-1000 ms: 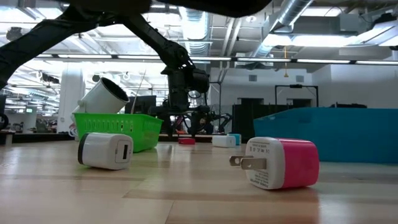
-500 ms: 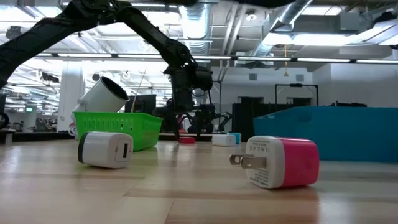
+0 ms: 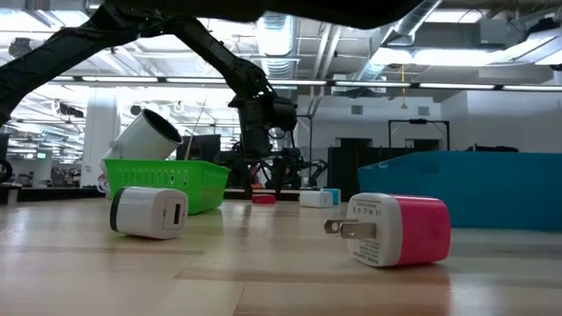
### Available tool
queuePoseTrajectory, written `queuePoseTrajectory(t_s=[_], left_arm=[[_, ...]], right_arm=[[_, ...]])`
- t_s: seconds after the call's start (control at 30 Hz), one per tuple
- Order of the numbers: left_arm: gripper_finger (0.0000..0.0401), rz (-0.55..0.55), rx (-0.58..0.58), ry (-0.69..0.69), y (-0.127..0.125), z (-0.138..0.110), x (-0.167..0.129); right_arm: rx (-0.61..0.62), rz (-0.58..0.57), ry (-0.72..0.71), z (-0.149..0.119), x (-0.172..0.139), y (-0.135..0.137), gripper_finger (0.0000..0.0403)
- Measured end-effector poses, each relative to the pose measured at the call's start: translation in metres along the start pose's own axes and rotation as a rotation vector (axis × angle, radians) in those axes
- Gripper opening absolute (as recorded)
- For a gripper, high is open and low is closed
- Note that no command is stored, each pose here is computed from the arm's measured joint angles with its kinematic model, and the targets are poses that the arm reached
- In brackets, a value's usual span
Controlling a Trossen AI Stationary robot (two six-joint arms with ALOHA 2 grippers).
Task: Pick & Place Office items
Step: Put the red digital timer into the green basket
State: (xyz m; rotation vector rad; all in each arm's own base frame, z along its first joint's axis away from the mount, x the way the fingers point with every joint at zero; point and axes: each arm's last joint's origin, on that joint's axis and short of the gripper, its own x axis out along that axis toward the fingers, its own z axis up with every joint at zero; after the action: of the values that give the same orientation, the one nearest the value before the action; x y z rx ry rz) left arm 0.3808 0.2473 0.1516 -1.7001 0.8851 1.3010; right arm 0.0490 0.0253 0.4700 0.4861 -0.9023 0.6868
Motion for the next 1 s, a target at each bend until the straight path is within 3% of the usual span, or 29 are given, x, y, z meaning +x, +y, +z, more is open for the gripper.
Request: queuePoseTrajectory(t_s=[0.47, 0.83, 1.0], left_arm=[[0.0290, -0.007, 0.008, -0.037, -0.0014, -0.0011, 0.0007], [0.0191, -0.057, 0.016, -0.042, -0.0048, 0.0001, 0.0053], [0.0166, -0.065, 0.018, -0.034, -0.0054, 0.0001, 0.0055]], right_arm=[[-0.004, 0.023, 0.010, -0.0005, 0.0000, 0.0006, 0.0240], [-0.005, 0.023, 0.011, -0.0004, 0.0000, 0.0006, 0.0240], [-0.005, 0.022, 0.011, -0.0004, 0.0000, 0.0006, 0.0240]])
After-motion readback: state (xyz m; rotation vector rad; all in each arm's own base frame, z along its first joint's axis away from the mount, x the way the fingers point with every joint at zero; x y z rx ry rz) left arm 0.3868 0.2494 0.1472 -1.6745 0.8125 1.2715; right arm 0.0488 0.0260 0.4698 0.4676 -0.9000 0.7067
